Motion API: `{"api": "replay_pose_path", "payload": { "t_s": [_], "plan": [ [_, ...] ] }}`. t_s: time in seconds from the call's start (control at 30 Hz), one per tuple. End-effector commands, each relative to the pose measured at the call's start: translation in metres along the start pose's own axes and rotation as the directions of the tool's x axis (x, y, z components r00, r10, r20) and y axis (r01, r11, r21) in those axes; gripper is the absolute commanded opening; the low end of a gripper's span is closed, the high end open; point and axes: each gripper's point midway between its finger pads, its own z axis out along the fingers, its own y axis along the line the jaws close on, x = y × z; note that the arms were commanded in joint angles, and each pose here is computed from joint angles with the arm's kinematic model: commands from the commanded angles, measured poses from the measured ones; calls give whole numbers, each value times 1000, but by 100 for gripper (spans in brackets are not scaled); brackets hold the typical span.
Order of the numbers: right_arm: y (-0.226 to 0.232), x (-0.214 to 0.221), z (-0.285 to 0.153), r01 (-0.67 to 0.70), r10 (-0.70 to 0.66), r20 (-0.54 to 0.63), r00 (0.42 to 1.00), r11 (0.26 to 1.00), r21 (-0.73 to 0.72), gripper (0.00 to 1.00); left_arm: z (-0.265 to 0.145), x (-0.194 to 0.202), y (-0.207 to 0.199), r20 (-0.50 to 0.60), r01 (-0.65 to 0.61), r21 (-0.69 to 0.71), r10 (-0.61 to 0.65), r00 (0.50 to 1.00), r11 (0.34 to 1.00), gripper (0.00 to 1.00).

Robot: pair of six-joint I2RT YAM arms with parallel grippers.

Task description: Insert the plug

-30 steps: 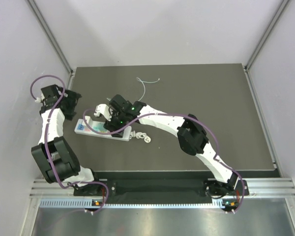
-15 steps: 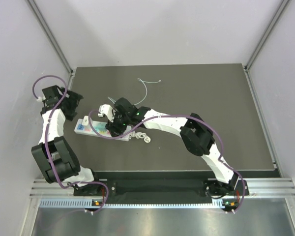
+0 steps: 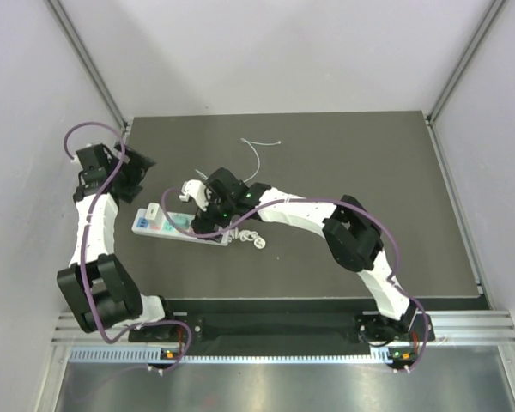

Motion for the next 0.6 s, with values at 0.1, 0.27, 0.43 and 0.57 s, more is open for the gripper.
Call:
{"api": "replay_pose_path", "payload": {
  "t_s": [0.1,0.27,0.43,0.57],
  "plan": [
    [0,-75,-89,12,-20,183,983,999,45,100,-47,-19,-72,98,-218,229,200,975,949,98],
    [5,-55,-130,-172,150,208,966,981,89,100,-62,21,-103,74,-393,318,391,917,862,98],
    [0,-23,-208,-380,277,372,886,894,239,100,-94,91,-120,52,-514,501,569,821,696,98],
    [0,1,-283,-497,312,462,830,789,360,100,-132,141,-135,79,-506,692,642,762,515,99]
  ]
}}
